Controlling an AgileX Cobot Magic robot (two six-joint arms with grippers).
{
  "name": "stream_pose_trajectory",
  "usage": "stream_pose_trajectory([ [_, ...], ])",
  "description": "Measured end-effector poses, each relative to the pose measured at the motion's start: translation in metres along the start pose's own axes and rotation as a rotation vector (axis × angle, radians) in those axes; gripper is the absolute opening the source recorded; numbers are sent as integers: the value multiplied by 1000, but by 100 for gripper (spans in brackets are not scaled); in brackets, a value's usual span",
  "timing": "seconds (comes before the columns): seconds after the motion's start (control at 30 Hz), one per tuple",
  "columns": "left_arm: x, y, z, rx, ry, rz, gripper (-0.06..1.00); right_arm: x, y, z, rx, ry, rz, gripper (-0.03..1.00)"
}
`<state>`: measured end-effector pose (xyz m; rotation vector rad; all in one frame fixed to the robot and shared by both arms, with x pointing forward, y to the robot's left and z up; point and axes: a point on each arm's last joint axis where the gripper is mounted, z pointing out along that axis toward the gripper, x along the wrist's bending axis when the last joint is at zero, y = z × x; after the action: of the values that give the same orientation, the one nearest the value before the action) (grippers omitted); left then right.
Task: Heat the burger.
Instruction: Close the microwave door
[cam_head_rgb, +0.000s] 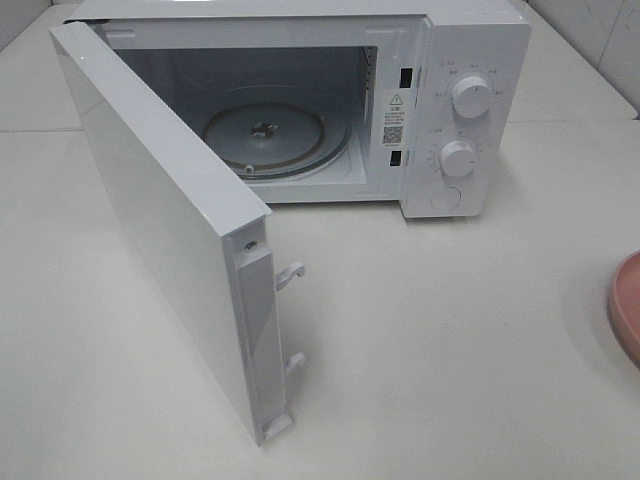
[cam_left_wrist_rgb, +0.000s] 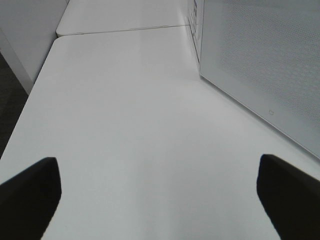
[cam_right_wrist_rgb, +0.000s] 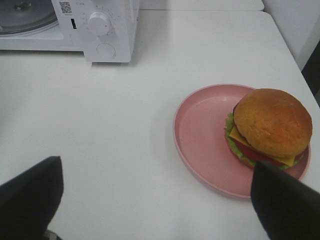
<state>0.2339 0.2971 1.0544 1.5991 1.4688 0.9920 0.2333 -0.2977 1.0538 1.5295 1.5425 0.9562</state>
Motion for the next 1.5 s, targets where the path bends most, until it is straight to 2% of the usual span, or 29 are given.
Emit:
stream_pose_trajectory([
  [1.0, 0, 2, 0, -2, -1, -1, 99, 0, 0, 0, 0, 0, 0, 98],
  [1.27, 6, 46, 20, -168, 22, -7, 98, 0, 0, 0, 0, 0, 0, 98],
  [1.5, 9, 64, 47, -189, 32, -9, 96, 0, 0, 0, 0, 0, 0, 98],
])
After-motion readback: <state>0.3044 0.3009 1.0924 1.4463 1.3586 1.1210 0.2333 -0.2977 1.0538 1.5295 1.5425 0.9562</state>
